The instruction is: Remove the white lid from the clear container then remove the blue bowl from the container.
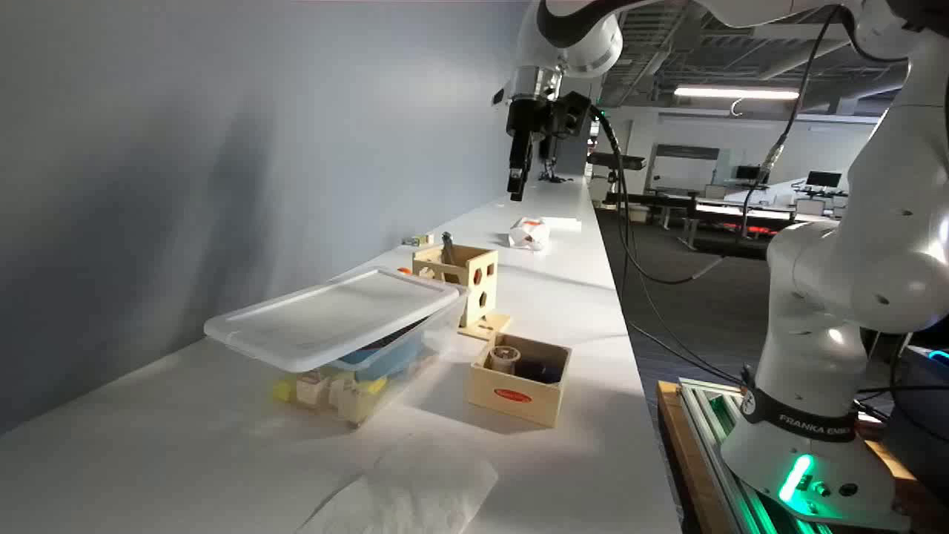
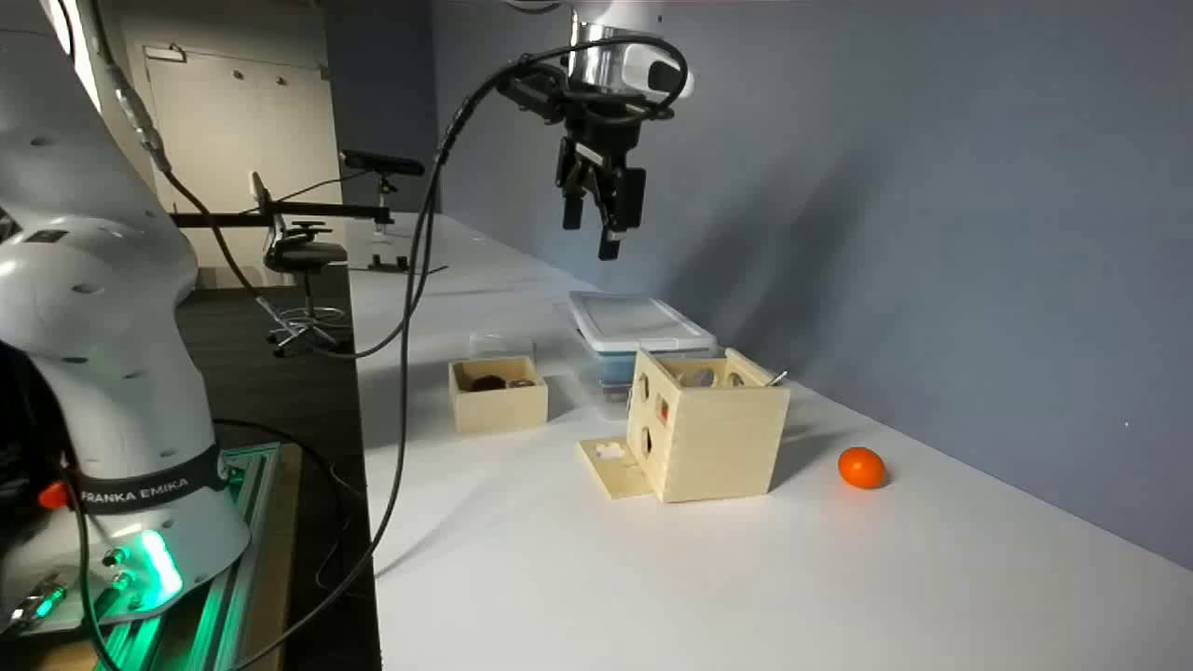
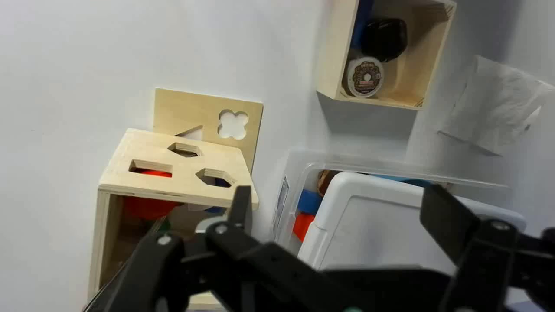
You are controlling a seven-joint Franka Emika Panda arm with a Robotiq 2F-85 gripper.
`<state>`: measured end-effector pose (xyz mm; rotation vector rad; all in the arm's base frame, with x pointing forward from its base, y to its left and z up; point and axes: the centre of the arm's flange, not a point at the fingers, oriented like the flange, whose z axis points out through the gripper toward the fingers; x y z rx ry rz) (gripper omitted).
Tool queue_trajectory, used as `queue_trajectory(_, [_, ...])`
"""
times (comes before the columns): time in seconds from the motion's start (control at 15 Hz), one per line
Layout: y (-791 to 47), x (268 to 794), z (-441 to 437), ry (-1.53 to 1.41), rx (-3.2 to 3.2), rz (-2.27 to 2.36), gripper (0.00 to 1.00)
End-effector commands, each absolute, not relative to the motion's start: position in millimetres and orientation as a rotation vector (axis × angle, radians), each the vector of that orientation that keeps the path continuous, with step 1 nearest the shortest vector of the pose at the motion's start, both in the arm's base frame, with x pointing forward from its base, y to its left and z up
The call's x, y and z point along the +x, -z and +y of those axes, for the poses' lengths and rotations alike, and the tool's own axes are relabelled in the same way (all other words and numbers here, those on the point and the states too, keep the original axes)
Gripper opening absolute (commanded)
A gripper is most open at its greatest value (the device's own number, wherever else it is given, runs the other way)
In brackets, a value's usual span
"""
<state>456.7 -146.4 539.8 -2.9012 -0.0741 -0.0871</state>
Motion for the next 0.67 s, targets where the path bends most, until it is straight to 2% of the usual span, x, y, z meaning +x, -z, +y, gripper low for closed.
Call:
queue_trajectory(0.0, [-540,457,-146,0.087,-2.901,-0.074,1.0])
queue_trajectory(0.4, [-551,468,-94,0.159,-2.923,-0.419,1.0])
queue_trajectory(0.6, [-548,472,-90,0.129,-2.921,-0.392,1.0])
